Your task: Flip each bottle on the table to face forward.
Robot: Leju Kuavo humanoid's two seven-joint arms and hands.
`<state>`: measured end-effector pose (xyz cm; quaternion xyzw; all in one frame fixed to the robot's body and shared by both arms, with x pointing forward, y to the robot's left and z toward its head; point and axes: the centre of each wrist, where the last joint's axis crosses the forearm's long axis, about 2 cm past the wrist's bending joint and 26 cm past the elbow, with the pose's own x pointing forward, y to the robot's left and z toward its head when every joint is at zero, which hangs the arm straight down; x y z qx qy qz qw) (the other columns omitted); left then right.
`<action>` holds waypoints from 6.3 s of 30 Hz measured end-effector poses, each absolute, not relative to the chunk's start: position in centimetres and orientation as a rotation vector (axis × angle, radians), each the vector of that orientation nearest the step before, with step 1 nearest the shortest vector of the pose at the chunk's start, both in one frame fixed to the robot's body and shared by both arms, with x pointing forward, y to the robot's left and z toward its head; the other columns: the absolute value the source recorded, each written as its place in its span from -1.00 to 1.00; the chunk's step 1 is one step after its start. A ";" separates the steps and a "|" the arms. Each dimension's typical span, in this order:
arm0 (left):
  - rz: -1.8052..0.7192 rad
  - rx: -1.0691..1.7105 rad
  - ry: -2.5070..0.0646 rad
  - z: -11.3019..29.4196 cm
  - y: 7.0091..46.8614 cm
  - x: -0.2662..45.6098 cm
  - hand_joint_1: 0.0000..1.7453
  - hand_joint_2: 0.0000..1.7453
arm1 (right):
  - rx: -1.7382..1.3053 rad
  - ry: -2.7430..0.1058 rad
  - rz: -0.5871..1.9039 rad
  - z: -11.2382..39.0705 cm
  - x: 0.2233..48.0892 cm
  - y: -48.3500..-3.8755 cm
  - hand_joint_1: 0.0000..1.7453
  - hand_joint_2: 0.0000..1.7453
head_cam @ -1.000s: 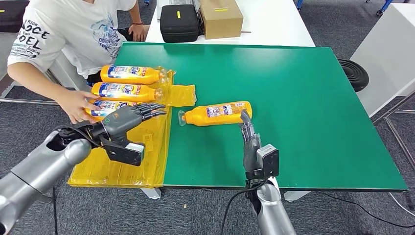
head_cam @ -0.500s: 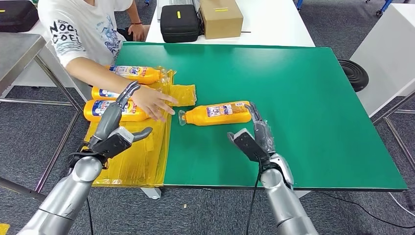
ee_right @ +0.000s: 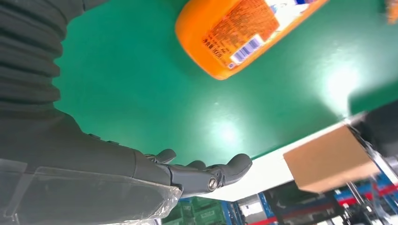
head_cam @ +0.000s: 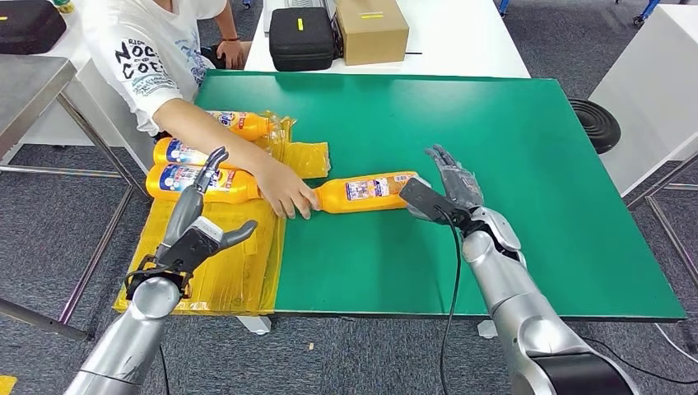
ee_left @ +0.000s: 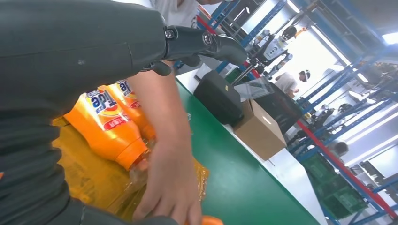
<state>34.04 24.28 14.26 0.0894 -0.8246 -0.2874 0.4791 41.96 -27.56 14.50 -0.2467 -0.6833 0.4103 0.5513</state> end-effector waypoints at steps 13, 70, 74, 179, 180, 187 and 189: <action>-0.664 0.223 -1.961 13.2 24.0 33.1 -1.00 1.00 | -0.523 -1.439 1.272 16.5 44.6 -25.5 -1.00 1.00; -0.578 0.201 -1.902 11.0 25.7 30.9 -1.00 1.00 | 0.038 -1.734 1.401 13.1 39.1 -14.5 -1.00 1.00; -0.577 0.197 -1.900 10.9 25.8 30.7 -1.00 1.00 | 0.012 -1.687 1.405 11.2 37.9 -16.0 -1.00 1.00; -0.492 0.122 -1.831 9.5 26.2 30.1 -1.00 1.00 | -0.218 -1.306 1.517 11.0 40.8 -22.0 1.00 1.00; -0.489 0.118 -1.829 9.5 26.2 30.0 -1.00 1.00 | -0.211 -1.321 1.509 10.9 40.7 -22.0 1.00 1.00; -0.415 0.074 -1.815 8.5 26.8 28.9 -1.00 1.00 | -0.105 -1.571 1.332 9.2 38.9 -21.7 1.00 1.00; -0.367 0.046 -1.810 8.2 27.1 28.5 -1.00 1.00 | -0.060 -1.688 1.220 8.8 37.9 -21.4 1.00 1.00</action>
